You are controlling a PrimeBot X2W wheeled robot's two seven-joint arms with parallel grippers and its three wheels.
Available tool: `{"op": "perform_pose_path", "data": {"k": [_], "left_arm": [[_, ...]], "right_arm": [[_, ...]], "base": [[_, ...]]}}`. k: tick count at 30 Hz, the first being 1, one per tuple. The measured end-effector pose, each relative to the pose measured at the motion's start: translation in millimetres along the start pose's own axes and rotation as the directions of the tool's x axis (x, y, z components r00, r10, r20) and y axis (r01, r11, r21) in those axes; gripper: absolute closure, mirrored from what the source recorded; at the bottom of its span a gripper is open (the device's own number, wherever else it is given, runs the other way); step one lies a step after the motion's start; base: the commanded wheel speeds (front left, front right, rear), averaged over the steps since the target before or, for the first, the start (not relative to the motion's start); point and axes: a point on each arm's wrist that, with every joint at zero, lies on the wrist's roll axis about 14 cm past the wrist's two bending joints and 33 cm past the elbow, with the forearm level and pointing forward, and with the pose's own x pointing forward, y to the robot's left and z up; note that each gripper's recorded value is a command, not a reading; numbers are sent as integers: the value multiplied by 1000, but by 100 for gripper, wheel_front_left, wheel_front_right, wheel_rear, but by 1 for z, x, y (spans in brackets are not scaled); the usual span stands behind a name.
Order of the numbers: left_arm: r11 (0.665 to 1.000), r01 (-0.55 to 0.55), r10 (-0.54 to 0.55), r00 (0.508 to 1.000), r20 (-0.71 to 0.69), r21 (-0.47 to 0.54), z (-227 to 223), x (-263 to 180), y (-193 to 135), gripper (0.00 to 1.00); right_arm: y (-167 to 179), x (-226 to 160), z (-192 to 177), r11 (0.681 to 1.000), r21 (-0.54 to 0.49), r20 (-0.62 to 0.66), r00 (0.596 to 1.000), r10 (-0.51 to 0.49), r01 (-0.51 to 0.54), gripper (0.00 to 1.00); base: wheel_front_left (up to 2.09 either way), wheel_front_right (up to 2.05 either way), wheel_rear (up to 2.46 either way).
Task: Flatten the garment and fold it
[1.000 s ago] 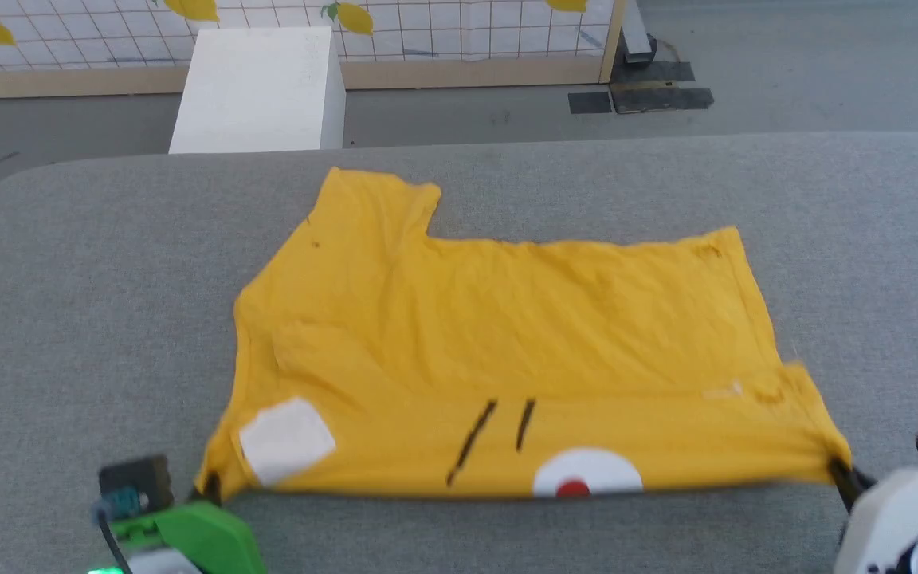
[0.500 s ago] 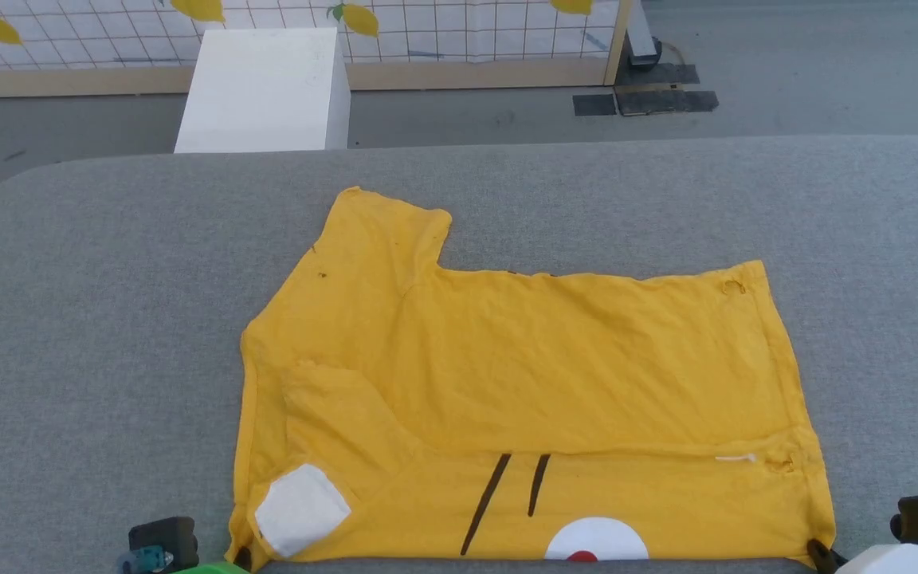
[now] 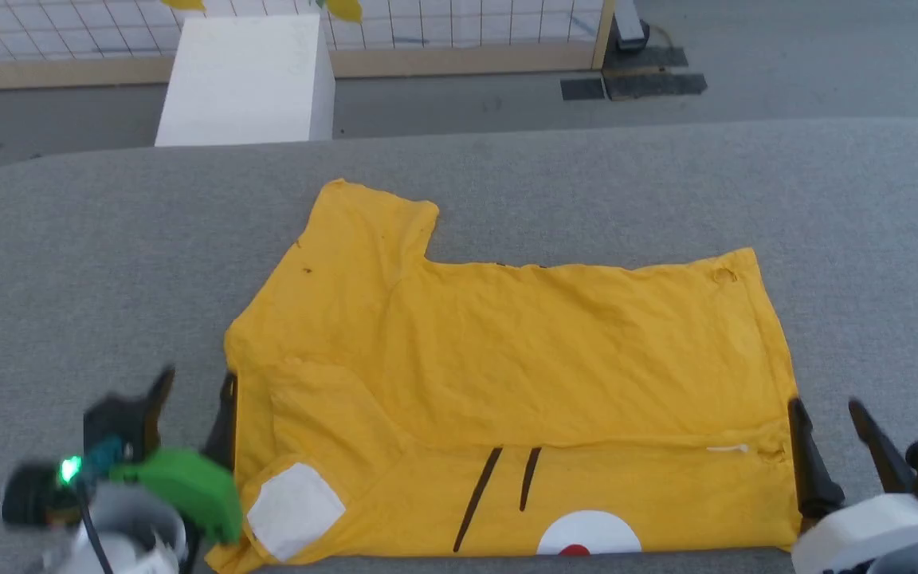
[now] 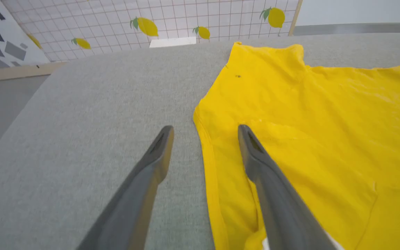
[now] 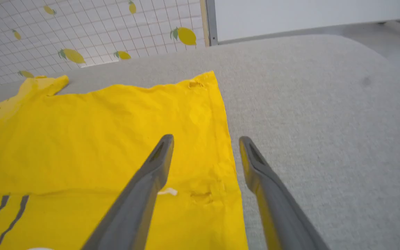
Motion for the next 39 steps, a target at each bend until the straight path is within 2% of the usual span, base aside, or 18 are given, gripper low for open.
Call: {"op": "perform_pose_path", "data": {"k": [6,12,17,22,26,31,39], "left_arm": [[982,104,-129,979,156,160,64,62,-10,0],[964,164,-191,974,119,207,89,124,-13,0],[962,211,-205,977,-53,176,81,174,-17,0],[964,233,-200,953,-228,128,66,211,-21,0],[960,264,-214,905,-368,90,44,231,-32,0],[970,234,-159,819,-551,69,2,242,-32,0],[980,198,-134,744,-654,25,-30,251,-42,0]], "right_arm": [[21,16,43,994,-92,218,973,79,-60,0],[27,35,50,989,-117,250,961,115,-88,0],[29,52,48,989,-114,242,963,119,-93,0],[27,66,43,991,-107,237,965,108,-85,0],[22,74,32,992,-105,209,974,89,-69,0],[18,79,22,993,-104,193,978,75,-56,0],[9,82,10,994,-110,165,985,48,-30,0]], "base": [[0,0,0],[0,0,0],[0,0,0],[0,0,0],[0,0,0],[0,0,0],[0,0,0]]}}
